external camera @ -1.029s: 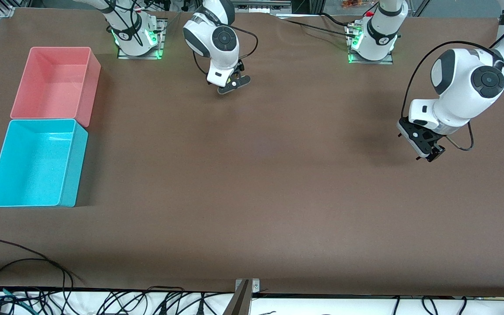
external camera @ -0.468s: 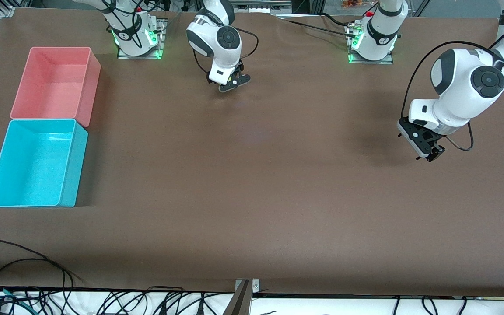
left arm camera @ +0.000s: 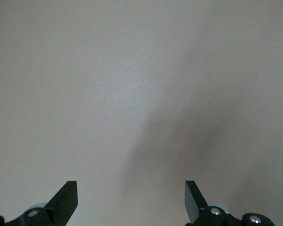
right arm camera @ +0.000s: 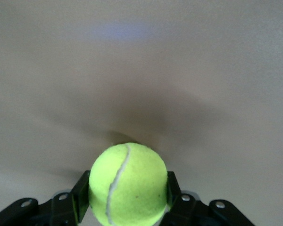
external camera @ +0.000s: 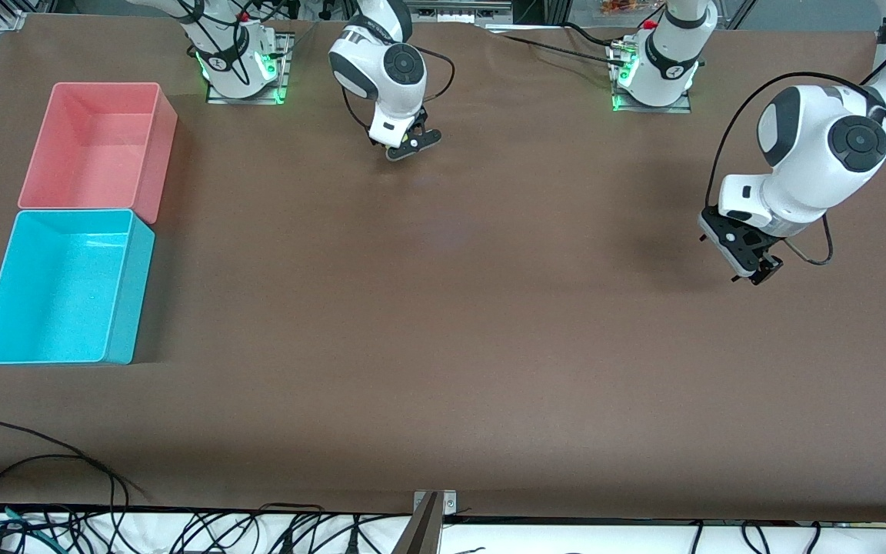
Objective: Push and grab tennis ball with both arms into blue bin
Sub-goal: 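Grasp the tennis ball with the right gripper while the left gripper withdraws, then carry the tennis ball with the right gripper over the cyan bin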
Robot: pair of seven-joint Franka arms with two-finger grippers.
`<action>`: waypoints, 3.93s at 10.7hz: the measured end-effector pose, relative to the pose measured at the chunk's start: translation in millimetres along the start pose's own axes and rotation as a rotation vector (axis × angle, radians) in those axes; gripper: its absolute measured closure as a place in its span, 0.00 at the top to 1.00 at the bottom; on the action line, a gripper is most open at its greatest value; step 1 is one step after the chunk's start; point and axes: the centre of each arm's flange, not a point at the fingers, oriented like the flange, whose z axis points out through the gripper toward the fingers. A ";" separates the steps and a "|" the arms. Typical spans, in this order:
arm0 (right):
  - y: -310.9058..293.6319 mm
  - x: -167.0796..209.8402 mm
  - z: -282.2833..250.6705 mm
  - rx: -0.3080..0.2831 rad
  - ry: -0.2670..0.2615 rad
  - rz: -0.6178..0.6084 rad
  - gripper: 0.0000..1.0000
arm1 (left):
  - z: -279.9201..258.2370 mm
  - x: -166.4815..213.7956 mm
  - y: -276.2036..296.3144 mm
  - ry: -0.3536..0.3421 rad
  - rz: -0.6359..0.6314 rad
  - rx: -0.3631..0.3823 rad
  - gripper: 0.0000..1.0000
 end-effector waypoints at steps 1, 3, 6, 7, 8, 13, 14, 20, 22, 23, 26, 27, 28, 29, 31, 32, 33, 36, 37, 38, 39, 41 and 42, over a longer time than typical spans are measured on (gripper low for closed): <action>4.7 3.6 -1.4 0.000 0.004 0.011 0.66 | -5.1 1.3 -2.5 0.006 -0.001 0.012 1.00; 33.8 26.7 -10.0 -0.003 0.031 0.043 0.66 | -30.9 6.0 -11.0 0.004 -0.005 0.020 1.00; 75.2 72.1 -59.3 -0.040 -0.005 0.116 0.66 | -92.5 15.0 -24.7 -0.022 -0.017 0.001 1.00; 91.8 88.0 -92.2 -0.056 -0.022 0.119 0.66 | -106.3 11.9 -29.6 -0.027 -0.030 -0.002 1.00; 120.8 103.9 -126.8 -0.059 -0.019 0.118 0.66 | -120.6 6.5 -35.0 -0.032 -0.063 -0.005 1.00; 333.8 117.4 -204.0 -0.035 0.047 0.226 0.66 | -210.9 5.4 -27.6 -0.103 -0.352 -0.067 1.00; 375.9 110.4 -208.4 -0.031 0.053 0.238 0.66 | -225.4 4.8 -24.8 -0.109 -0.402 -0.066 1.00; 566.4 16.8 -203.2 0.030 0.045 0.206 0.66 | -281.0 7.6 -9.2 -0.110 -0.715 -0.105 1.00; 607.5 -13.5 -188.7 0.042 0.027 0.183 0.66 | -287.2 15.0 -4.2 -0.109 -0.763 -0.098 1.00; 627.7 -28.2 -178.7 0.038 0.026 0.168 0.66 | -287.4 18.1 -2.3 -0.109 -0.803 -0.100 1.00; 694.2 -72.3 -119.6 -0.029 0.058 0.118 0.66 | -287.7 27.6 3.9 -0.093 -0.960 -0.137 1.00; 705.0 -81.0 -105.8 -0.037 0.045 0.117 0.66 | -287.6 26.0 2.8 -0.092 -0.971 -0.139 1.00; 709.5 -81.5 -98.4 -0.034 0.048 0.125 0.66 | -287.3 20.0 -1.4 -0.090 -0.989 -0.141 1.00; 712.0 -78.0 -91.0 -0.020 0.068 0.125 0.66 | -287.2 13.1 -6.8 -0.084 -1.006 -0.139 1.00; 731.6 -67.4 -75.2 0.018 0.124 0.105 0.66 | -288.6 12.0 -14.5 -0.043 -1.021 -0.117 1.00; 747.6 -59.4 -62.6 0.034 0.156 0.076 0.66 | -287.8 13.1 -15.9 -0.035 -1.026 -0.112 1.00; 762.4 -52.6 -47.2 0.039 0.169 0.051 0.66 | -286.4 13.2 -16.5 -0.035 -1.036 -0.112 1.00; 777.0 -42.3 -14.8 0.049 0.136 0.033 0.66 | -283.3 13.4 -16.7 -0.042 -1.048 -0.116 1.00; 776.5 -41.7 -7.6 0.064 0.134 0.031 0.66 | -282.5 13.3 -17.0 -0.044 -1.049 -0.117 1.00; 776.6 -41.9 -3.5 0.073 0.135 0.028 0.66 | -281.3 13.2 -17.7 -0.047 -1.051 -0.118 1.00; 777.2 -42.9 -2.0 0.077 0.136 0.024 0.66 | -278.7 13.2 -19.0 -0.051 -1.052 -0.120 1.00; 778.2 -44.2 -1.2 0.079 0.136 0.021 0.66 | -272.7 13.5 -22.0 -0.061 -1.055 -0.125 1.00; 778.4 -44.4 -1.1 0.079 0.136 0.021 0.66 | -271.3 13.9 -22.5 -0.063 -1.055 -0.127 1.00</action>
